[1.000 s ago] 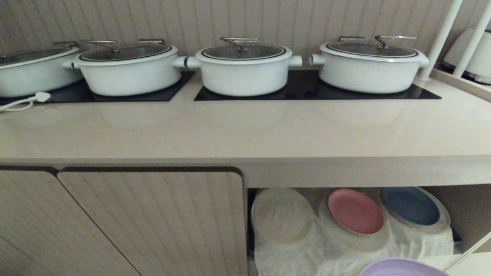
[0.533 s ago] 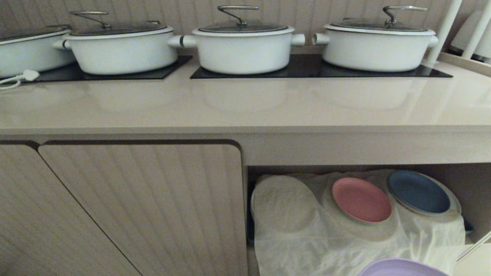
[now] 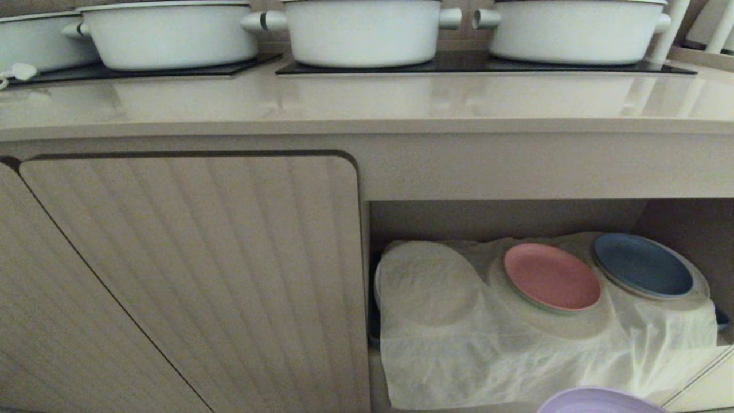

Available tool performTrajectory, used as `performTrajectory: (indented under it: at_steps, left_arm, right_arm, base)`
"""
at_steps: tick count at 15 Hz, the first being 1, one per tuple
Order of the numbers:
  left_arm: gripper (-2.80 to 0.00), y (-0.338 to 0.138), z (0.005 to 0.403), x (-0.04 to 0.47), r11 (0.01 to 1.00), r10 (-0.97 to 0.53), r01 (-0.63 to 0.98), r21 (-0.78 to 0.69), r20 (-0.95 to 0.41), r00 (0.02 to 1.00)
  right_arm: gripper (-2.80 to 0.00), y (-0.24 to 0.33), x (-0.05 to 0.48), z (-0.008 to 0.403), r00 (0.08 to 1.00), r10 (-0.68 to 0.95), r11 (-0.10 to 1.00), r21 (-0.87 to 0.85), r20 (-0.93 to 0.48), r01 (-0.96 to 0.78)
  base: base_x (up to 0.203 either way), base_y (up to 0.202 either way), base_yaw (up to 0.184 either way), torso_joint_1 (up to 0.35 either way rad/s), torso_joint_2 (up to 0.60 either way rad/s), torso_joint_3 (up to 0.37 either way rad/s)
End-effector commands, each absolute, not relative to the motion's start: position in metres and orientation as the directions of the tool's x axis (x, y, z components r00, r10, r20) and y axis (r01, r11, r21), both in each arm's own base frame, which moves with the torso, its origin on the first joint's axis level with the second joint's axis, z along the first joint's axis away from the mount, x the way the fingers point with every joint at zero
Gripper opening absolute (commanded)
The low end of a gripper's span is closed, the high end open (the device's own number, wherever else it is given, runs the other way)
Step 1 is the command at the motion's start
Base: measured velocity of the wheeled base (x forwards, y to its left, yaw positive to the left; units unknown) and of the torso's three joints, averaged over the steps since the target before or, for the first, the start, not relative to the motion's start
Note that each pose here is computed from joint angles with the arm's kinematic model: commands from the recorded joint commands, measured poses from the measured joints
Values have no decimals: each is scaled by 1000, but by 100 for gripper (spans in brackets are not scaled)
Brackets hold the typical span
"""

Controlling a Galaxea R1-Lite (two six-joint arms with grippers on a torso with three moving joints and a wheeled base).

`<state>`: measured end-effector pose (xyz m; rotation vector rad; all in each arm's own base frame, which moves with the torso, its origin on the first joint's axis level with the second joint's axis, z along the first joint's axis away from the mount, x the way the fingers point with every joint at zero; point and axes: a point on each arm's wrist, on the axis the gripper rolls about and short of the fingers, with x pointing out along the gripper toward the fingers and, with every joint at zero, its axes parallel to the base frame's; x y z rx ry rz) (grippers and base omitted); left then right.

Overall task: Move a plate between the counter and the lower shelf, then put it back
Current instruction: Put the plate in the cupboard

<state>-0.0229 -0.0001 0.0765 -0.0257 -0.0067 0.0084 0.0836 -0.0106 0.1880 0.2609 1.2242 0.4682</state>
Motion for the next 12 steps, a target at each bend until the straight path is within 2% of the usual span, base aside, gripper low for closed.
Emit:
performTrajectory:
  at_steps: [1, 5, 12]
  left_arm:
    - [-280, 0, 77, -23, 1000, 9, -9, -26, 6, 1000]
    - [-280, 0, 77, -23, 1000, 9, -9, -26, 6, 1000]
    - [-280, 0, 77, -23, 1000, 9, -9, -26, 6, 1000]
  right_arm:
    - [-280, -10, 83, 188, 256, 483, 874, 442, -837, -203]
    - [-280, -11, 84, 188, 259, 482, 874, 441, -837, -205]
    - [-280, -11, 84, 189, 266, 479, 876, 435, -837, -208]
  base:
    - [0, 0, 0, -124, 450, 320]
    - [0, 0, 0, -78, 295, 215]
    - [0, 0, 0, -5, 16, 12]
